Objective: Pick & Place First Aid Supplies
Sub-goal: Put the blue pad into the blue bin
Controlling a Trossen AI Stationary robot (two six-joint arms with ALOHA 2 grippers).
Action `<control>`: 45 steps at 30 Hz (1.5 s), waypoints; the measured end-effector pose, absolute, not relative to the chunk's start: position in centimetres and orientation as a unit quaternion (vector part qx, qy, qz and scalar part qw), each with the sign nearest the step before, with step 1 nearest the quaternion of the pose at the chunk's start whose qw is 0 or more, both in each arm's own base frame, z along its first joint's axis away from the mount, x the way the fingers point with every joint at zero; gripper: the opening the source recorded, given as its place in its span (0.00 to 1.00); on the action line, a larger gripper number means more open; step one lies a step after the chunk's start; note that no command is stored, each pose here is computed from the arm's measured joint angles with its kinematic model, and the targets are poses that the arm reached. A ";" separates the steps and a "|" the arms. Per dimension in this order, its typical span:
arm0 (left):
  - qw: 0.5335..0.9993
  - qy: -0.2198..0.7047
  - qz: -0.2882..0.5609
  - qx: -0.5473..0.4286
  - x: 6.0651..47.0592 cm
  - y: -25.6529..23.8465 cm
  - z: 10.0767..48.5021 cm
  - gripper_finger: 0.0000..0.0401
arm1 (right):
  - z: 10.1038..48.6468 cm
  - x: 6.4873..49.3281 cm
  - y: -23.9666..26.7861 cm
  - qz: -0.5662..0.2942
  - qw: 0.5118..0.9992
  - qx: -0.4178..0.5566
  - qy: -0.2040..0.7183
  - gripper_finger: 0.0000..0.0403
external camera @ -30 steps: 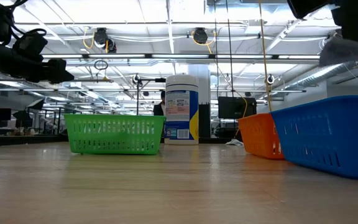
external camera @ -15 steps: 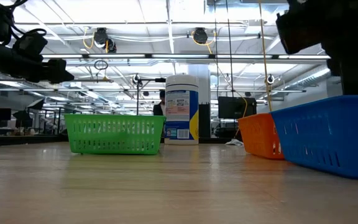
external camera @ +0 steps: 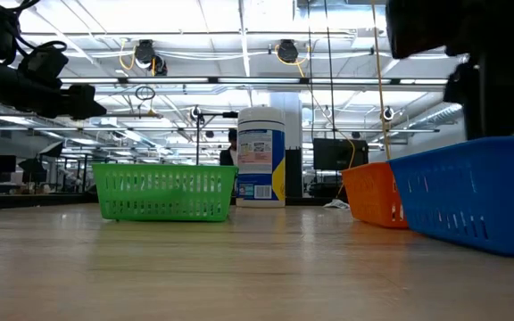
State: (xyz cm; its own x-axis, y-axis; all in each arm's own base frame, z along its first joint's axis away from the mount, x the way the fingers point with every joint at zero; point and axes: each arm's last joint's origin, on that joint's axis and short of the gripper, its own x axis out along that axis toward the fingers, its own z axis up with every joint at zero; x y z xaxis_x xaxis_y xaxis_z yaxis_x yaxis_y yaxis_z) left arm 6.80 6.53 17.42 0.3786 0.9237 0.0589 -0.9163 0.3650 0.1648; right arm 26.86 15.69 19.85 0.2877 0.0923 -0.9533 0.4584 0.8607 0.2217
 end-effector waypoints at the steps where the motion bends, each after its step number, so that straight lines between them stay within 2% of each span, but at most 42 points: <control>1: 0.826 0.022 0.557 0.085 6.8 6.5 17.4 0.76 | 20.2 26.9 15.4 -0.109 0.772 0.229 0.583 0.51; 9: 0.826 0.022 0.557 0.085 6.8 6.5 17.4 0.76 | 22.8 27.2 12.6 0.033 0.809 0.123 0.574 0.56; 14: 0.826 0.022 0.557 0.085 6.8 6.5 17.4 0.76 | 23.7 27.3 9.8 0.057 0.820 0.055 0.566 0.55; 28: 0.826 0.022 0.557 0.085 6.8 6.5 17.4 0.76 | 24.0 27.7 -4.4 -0.069 0.814 0.074 0.572 0.55; 38: 0.826 0.022 0.557 0.085 6.8 6.5 17.4 0.76 | 24.2 24.7 -14.3 -0.203 0.806 0.121 0.543 0.55; 45: 0.826 0.022 0.557 0.085 6.8 6.5 17.4 0.76 | 24.4 21.7 -19.2 -0.276 0.798 0.149 0.514 0.55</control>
State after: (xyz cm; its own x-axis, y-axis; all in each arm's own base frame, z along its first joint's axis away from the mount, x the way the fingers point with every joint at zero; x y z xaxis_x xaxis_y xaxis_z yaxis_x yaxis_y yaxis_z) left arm 6.80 6.53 17.42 0.3784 0.9238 0.0584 -0.9163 0.3649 0.1652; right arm 21.69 -19.18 24.43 0.3193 -0.2874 -0.9030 0.5932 0.8037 -0.0461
